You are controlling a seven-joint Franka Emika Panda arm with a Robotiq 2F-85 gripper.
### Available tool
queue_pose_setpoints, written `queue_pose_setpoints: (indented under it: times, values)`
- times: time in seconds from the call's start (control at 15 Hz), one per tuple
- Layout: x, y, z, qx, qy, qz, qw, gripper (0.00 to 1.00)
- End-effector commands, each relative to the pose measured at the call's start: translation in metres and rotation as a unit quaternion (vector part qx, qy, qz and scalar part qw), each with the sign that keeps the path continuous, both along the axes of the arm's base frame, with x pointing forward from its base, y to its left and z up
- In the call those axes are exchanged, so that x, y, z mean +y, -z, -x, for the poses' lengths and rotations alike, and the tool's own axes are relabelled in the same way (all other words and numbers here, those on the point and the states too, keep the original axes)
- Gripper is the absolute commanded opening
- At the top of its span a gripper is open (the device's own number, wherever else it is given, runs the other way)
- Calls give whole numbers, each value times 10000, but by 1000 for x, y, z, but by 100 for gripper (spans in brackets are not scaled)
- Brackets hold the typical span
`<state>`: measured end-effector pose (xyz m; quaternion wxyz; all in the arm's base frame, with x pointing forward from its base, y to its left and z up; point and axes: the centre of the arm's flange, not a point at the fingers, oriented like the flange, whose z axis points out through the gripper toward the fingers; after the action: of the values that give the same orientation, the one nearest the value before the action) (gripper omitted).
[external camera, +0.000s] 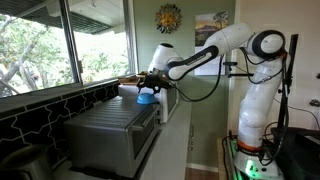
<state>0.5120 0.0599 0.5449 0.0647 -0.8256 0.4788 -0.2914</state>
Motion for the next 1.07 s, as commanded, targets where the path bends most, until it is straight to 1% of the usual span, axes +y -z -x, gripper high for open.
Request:
queue_pose_setpoints:
  times: [0.0,0.07,0.13,0.27,0.33,0.47,0.53,0.67,0.87,1.0]
  values:
    - [2,0,-4,240,-449,835,9952,100]
    - [2,0,-3,302,-580,1062,9922,100]
    - [2,-3,-3,310,-645,1115,9912,100]
    - [-4,-17,1,170,-612,888,9940,100]
    - [-10,-26,7,54,-586,700,9958,100]
    - [-22,-40,21,-41,-537,272,9982,100]
    - [-29,-46,30,-88,-552,-12,9984,100]
    - [-40,-56,49,-261,-608,-637,9958,100]
    - [-39,-60,76,-443,-845,-1426,9852,100]
    - [-30,-49,92,-400,-1091,-1905,9748,100]
